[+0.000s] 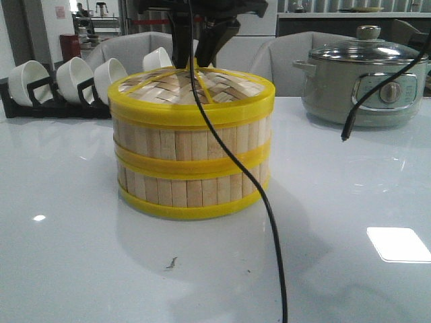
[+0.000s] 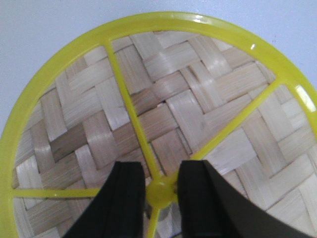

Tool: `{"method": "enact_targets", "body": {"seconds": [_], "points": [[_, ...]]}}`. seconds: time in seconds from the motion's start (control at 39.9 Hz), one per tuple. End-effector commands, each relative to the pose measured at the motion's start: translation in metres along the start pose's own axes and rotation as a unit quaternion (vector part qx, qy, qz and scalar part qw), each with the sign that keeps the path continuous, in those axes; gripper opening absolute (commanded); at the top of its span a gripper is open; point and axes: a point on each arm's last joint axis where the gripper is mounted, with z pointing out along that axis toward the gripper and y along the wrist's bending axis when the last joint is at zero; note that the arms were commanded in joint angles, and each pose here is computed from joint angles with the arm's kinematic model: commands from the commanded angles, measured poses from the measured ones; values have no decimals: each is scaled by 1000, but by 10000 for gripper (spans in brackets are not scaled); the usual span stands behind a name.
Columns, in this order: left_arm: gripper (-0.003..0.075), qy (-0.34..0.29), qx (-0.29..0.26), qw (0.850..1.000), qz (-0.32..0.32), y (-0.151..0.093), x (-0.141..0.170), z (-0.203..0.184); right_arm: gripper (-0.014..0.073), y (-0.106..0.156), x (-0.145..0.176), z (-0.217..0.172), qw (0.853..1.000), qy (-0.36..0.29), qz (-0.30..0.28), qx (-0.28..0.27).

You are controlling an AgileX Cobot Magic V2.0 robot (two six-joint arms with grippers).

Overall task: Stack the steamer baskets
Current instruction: 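Lower the lid onto the top basket with the right gripper, then open the right gripper and raise it away from the lid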

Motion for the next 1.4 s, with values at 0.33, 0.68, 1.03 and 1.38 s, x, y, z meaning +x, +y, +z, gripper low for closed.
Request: {"method": "enact_targets", "body": {"seconds": [0.33, 0.68, 1.03, 1.38], "points": [[88, -51, 11, 999, -1, -2, -15, -6, 430, -2, -20, -42, 996, -85, -5, -3], [88, -51, 11, 999, -1, -2, -15, -6, 489, -1, -26, -46, 993, -115, -5, -7], [88, -51, 11, 999, -1, -2, -15, -6, 488, -35, -31, -131, 961, -275, 18, 3], [88, -51, 11, 999, -1, -2, -15, -6, 488, -105, 60, -228, 922, -371, 75, 88]]}}
